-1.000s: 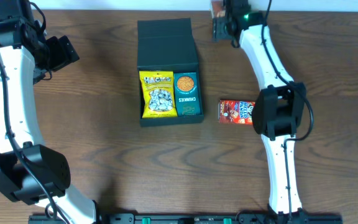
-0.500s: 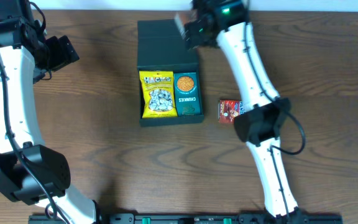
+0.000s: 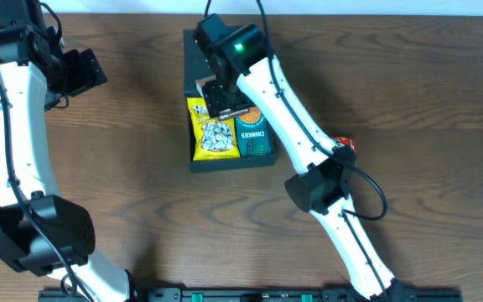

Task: Pack container
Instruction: 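Carry the Pocky box over the black box and lower it in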

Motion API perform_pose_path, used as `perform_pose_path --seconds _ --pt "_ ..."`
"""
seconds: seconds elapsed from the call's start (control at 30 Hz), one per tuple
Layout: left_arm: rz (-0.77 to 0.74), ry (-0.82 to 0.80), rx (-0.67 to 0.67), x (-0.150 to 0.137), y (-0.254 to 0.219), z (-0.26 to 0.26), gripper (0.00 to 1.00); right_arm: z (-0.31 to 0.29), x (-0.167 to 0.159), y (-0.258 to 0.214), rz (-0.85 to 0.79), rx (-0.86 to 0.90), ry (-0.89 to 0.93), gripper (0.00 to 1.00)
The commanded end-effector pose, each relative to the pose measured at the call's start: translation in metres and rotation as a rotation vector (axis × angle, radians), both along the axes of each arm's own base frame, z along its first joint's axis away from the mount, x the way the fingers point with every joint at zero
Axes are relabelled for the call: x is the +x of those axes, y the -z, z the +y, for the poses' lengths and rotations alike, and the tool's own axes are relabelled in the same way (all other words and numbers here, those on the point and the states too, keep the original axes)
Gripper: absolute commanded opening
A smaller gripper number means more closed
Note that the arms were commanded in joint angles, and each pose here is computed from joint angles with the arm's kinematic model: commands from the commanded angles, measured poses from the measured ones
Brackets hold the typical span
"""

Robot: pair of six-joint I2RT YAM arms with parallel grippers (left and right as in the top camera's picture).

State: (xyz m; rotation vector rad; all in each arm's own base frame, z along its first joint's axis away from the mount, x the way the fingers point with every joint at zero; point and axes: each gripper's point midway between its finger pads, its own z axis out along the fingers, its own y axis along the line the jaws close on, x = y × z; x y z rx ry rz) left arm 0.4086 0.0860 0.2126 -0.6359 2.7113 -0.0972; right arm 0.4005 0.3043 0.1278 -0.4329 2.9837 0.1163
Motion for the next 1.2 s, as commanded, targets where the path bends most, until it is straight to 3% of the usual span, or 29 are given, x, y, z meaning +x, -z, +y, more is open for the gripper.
perform_pose_path --seconds 0.0,0.27,0.37,0.4,0.63,0.87,1.17 --pt "0.001 0.024 0.012 -0.001 0.000 0.003 0.95 0.013 -0.014 -0.003 0.028 0.021 0.021 0.59" --pt "0.001 0.025 0.012 -0.001 0.000 0.003 0.95 0.014 -0.019 0.002 0.050 0.017 0.058 0.67" --pt "0.001 0.025 0.012 -0.001 0.000 0.003 0.95 0.016 -0.021 0.003 0.066 0.027 0.054 0.97" --pt "0.001 0.025 0.012 -0.001 0.000 0.003 0.95 0.016 -0.021 0.003 0.065 0.026 0.054 0.99" --pt "0.001 0.024 0.012 -0.001 0.000 0.003 0.95 0.013 -0.011 0.003 0.041 0.035 0.040 0.99" --pt "0.007 0.024 0.011 -0.002 0.001 0.002 0.95 -0.026 0.046 -0.003 -0.167 -0.086 0.048 0.99" --pt "0.008 0.024 0.010 -0.002 0.001 0.002 0.95 -0.056 0.051 0.037 -0.010 -0.040 -0.164 0.99"
